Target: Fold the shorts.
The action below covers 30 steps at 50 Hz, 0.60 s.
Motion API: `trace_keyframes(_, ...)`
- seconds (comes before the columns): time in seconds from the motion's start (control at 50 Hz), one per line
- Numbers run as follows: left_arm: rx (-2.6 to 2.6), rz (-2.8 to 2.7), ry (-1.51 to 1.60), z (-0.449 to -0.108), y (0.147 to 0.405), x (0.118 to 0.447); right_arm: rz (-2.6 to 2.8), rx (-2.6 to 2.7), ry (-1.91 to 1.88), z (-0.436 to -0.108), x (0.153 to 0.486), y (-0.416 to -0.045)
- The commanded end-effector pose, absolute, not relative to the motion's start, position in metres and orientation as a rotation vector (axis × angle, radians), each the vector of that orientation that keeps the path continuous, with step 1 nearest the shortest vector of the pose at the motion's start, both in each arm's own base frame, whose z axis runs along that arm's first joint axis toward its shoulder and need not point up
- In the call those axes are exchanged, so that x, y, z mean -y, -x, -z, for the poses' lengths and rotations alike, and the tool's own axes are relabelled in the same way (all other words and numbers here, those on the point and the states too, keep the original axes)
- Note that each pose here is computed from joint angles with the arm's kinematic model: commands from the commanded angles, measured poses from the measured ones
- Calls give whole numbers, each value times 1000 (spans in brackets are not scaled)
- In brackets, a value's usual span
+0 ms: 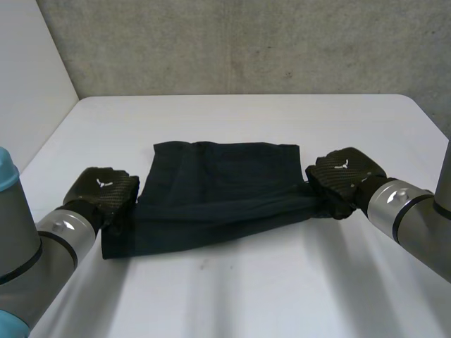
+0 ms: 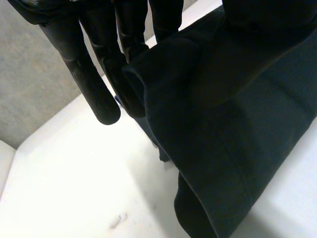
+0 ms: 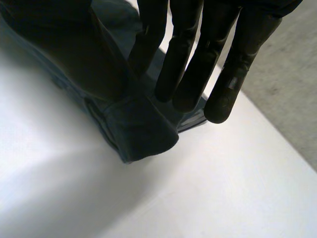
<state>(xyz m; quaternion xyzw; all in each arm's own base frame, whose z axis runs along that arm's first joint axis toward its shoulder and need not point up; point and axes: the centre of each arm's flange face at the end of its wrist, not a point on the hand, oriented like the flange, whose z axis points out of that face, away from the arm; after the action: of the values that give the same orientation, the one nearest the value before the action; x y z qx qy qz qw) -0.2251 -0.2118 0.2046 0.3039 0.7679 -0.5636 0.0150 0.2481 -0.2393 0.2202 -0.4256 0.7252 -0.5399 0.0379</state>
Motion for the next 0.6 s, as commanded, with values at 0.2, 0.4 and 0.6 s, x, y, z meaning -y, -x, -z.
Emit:
trace_keyframes(0.2,-2478,1606,-971,-168,233,234,1358,-2345,1113,-184,241,-259)
trace_keyframes(0.4,-2467,1623,-927,-170,231,249,1307,-2367,1100,-176,234,-256)
trace_keyframes(0.6,-2470,1616,-926,-168,230,251,1343,-2347,1142,-163,234,-257)
